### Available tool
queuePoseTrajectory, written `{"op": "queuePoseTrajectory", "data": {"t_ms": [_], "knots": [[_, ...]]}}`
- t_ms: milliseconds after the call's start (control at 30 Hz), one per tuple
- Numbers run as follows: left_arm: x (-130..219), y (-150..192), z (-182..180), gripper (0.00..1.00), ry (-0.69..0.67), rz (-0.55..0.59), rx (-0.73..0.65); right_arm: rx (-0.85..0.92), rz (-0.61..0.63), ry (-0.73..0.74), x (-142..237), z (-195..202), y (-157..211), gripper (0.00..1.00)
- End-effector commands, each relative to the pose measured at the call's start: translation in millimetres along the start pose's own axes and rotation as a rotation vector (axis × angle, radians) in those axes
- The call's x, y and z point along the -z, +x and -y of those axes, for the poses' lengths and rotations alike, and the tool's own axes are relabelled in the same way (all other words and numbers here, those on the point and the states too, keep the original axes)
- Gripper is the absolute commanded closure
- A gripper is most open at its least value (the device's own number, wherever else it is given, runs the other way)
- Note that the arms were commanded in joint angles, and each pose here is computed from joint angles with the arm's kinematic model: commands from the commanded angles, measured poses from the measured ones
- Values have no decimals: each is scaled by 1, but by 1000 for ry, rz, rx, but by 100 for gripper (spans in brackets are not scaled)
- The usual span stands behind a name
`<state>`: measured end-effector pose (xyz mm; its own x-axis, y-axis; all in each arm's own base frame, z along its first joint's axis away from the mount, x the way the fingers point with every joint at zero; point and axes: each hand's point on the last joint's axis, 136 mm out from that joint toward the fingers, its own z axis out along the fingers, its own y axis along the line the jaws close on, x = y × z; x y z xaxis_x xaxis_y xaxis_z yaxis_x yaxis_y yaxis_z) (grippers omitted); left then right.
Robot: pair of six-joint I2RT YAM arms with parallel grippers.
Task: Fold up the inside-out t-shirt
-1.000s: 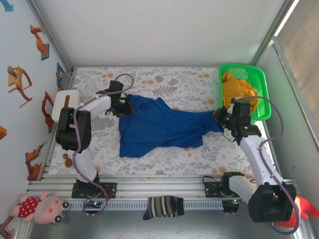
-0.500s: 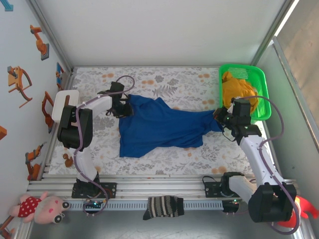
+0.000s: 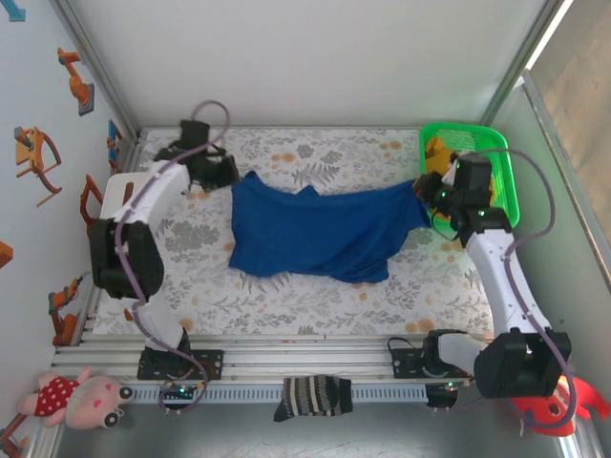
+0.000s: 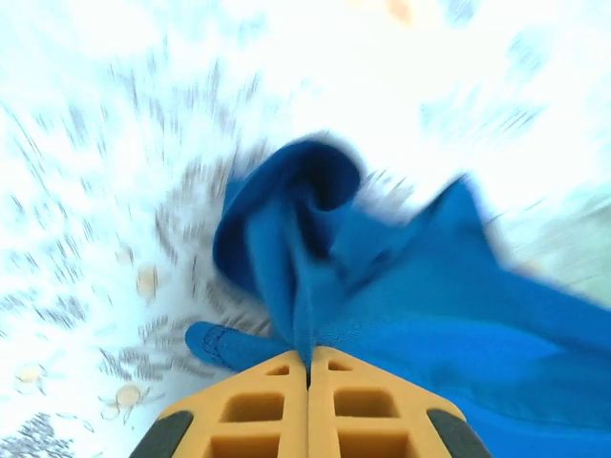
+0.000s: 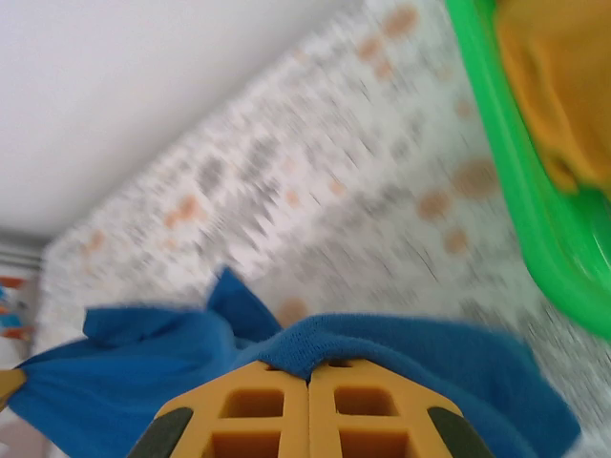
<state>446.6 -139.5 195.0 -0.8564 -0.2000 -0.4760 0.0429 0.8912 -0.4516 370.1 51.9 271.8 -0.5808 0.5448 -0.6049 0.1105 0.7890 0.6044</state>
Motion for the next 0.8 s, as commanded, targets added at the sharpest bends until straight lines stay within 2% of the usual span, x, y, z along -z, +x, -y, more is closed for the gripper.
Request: {"op": "queuePoseTrajectory", "data": {"t_ms": [0,67,133,233,300,567,767], "knots": [[159,-93,58,100,263,387,14,81,183,-147,48,-64,-80,100],[231,-123,72,100,367,549,33,106,269,-217,81,-98,-116,100],[283,-139,77,100,419,663,39,126,343,-269,112,-123,-139,100],[325,-147,79,100,477,747,58,136,404,-297,138,-139,-152,100],[330,-147,76,100,489,758,67,131,407,-297,140,-138,-152,100],[311,-130,71,100,555,694,114,130,439,-338,165,-146,-145,100],[327,-108,87,100,647,693,119,133,450,-394,185,-160,-143,100]]}}
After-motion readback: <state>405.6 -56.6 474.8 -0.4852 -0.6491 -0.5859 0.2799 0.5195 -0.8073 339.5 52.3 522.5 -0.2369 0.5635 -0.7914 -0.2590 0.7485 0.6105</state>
